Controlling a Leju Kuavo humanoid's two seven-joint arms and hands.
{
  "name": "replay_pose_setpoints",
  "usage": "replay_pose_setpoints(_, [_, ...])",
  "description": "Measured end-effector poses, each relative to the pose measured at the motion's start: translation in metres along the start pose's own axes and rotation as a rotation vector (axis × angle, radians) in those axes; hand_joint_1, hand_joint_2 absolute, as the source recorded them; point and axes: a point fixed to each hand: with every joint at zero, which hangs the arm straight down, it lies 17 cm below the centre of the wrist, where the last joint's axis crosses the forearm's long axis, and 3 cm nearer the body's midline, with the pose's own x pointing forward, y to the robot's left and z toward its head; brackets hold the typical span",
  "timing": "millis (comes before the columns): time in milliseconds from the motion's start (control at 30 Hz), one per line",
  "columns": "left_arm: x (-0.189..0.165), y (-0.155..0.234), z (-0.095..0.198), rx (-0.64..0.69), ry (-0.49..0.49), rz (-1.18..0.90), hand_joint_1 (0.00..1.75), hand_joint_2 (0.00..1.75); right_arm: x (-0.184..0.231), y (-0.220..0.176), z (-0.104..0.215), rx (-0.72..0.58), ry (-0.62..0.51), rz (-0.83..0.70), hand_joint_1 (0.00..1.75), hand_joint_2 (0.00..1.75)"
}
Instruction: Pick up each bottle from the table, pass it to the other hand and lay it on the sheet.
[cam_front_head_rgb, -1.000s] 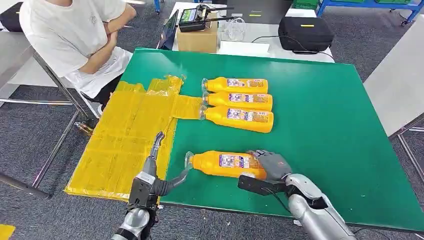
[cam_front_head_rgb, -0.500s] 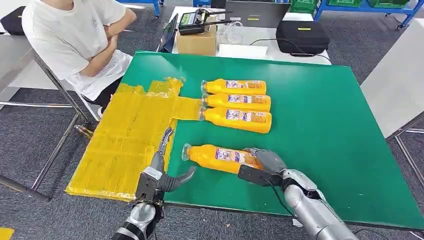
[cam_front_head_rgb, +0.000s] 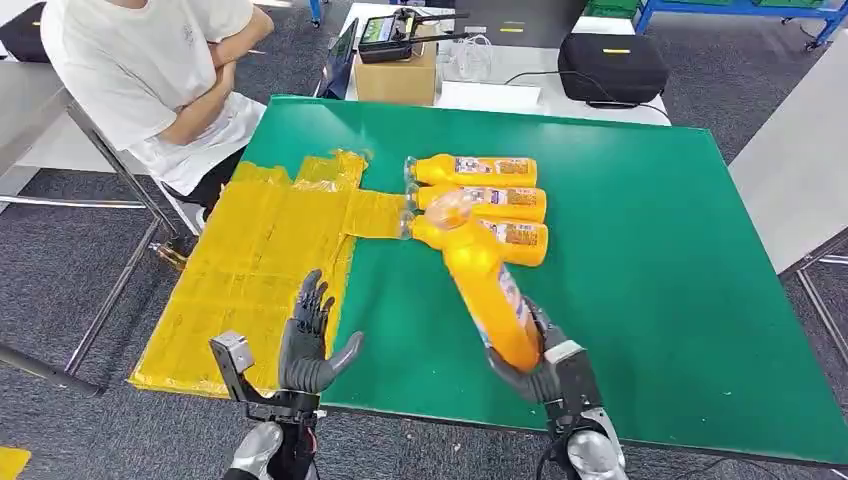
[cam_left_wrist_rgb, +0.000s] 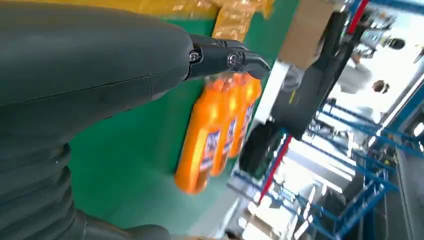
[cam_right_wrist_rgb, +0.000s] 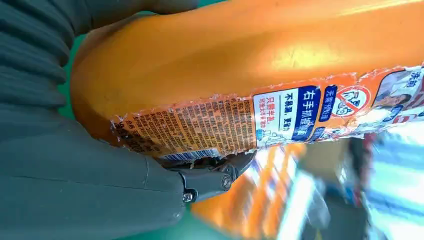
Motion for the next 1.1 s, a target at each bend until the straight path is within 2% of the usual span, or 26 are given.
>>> replay_pose_setpoints(200, [0.013, -0.007, 0.004, -0.032, -0.022, 0.004, 0.0, 1.75, 0.036, -0.019, -0.004, -0.105, -0.079, -0.063, 1.75, 1.75])
replay_pose_setpoints(300, [0.016, -0.009, 0.006, -0.04, -0.028, 0.003, 0.0, 1.75, 0.042, -0.022, -0.003, -0.119, -0.094, -0.071, 1.75, 1.75])
replay_pose_setpoints(367, [0.017, -0.021, 0.008, -0.094, -0.034, -0.001, 0.0, 1.75, 0.044, -0.017, -0.003, -0.093, -0.098, -0.077, 1.75, 1.75])
replay_pose_setpoints(433, [0.015, -0.044, 0.015, -0.203, -0.025, 0.014, 0.0, 1.75, 0.046, -0.004, -0.004, -0.033, -0.101, -0.069, 1.75, 1.75])
replay_pose_setpoints(500, [0.009, -0.072, 0.027, -0.326, -0.002, 0.02, 0.0, 1.75, 0.048, 0.026, -0.008, 0.088, -0.101, -0.025, 1.75, 1.75])
replay_pose_setpoints(600, [0.0, -0.098, 0.033, -0.418, -0.003, -0.069, 0.0, 1.75, 0.045, 0.075, -0.01, 0.258, -0.11, 0.072, 1.75, 1.75])
replay_pose_setpoints(700, [0.0, -0.104, 0.025, -0.419, -0.004, -0.076, 0.0, 1.75, 0.048, 0.123, -0.003, 0.398, -0.153, 0.11, 1.75, 1.75])
replay_pose_setpoints(833, [0.009, -0.11, 0.011, -0.413, 0.007, 0.037, 0.0, 1.75, 0.055, 0.167, 0.012, 0.518, -0.218, 0.126, 1.75, 1.75])
replay_pose_setpoints(1100, [0.017, -0.109, 0.01, -0.409, 0.002, 0.138, 0.0, 1.75, 0.057, 0.188, 0.012, 0.602, -0.253, 0.151, 1.75, 1.75])
